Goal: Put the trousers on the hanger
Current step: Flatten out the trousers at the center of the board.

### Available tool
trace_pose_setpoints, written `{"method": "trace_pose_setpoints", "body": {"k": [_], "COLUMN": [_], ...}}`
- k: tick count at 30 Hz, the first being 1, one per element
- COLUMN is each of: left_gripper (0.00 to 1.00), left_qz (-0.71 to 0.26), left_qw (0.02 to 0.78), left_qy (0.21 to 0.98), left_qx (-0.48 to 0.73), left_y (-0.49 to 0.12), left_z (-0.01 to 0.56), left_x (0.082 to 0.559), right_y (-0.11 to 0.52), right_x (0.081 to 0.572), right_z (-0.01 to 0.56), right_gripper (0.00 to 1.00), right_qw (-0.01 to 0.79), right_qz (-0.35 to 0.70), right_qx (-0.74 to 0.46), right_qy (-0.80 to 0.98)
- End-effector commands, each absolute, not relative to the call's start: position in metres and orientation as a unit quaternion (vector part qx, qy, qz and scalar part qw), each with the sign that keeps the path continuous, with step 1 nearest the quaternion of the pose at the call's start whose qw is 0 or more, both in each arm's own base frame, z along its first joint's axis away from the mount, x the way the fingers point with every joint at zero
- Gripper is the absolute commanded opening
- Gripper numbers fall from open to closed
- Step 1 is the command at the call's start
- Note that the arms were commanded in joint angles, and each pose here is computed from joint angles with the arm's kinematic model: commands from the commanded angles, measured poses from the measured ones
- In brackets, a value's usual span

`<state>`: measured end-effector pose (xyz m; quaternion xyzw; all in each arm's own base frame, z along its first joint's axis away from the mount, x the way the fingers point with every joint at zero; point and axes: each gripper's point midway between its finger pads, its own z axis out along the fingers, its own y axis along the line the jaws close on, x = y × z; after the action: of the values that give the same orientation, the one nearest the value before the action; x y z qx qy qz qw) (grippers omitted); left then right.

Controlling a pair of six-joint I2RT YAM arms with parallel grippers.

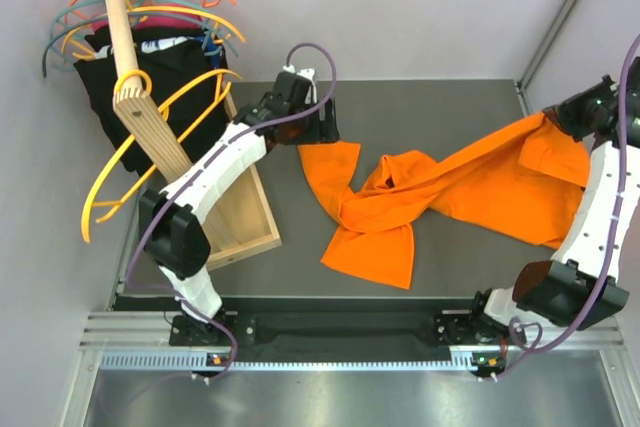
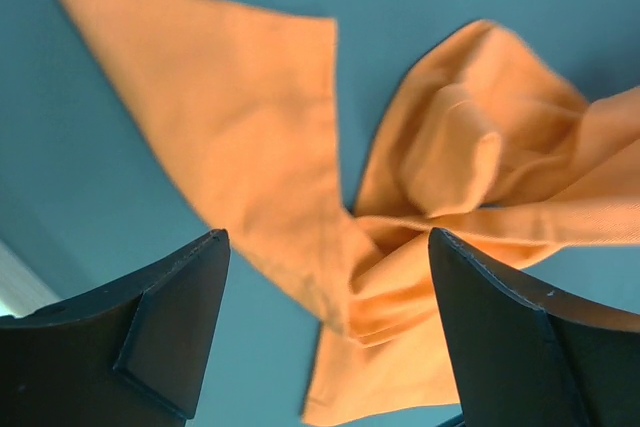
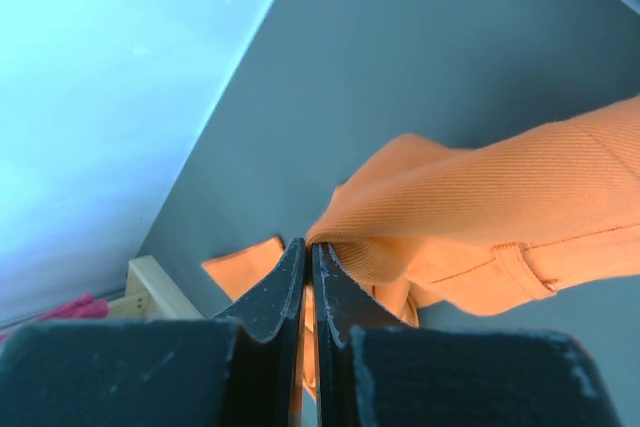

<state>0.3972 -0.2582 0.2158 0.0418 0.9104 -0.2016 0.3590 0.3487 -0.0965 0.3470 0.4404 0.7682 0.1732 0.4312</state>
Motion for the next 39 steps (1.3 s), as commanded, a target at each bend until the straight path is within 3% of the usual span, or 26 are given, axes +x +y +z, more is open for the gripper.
{"method": "trace_pose_setpoints", "body": {"k": [1,7,14,24,28,39], "left_gripper": [0.85,0.86,0.82,0.81,0.74,0.72], "left_qz": [-0.230,-0.106,-0.044,0.045,0.081,0.063], "left_qw": [0.337,0.353,0.392,0.372,0.374,0.335], "left_qy": [0.912,0.929,0.919,0.927,0.924,0.939], "left_qx": [0.029,-0.020,0.006,0.025,0.016,0.043], "left_y": [-0.271,-0.260,-0.311,-0.323,-0.316,-0.325], "left_z": [0.235,0.181,0.151,0.092,0.080,0.038], "left_x": [0.399,0.444,0.476,0.462,0.457,0.443], "right_y": [-0.083,-0.072,-0.070,-0.068,-0.068,-0.067], "right_x": [0.311,0.317,0.328,0.339,0.340,0.341], "right_z": [0.436,0.410,0.400,0.409,0.415,0.420], "right_gripper": [0.00,0.00,0.00,0.00,0.00,0.00], "right_qw": [0.545,0.508,0.494,0.498,0.503,0.507], "right_qz": [0.171,0.211,0.213,0.230,0.234,0.238], "right_qx": [0.398,0.415,0.406,0.399,0.397,0.391], "right_qy": [0.718,0.724,0.739,0.735,0.731,0.730]}}
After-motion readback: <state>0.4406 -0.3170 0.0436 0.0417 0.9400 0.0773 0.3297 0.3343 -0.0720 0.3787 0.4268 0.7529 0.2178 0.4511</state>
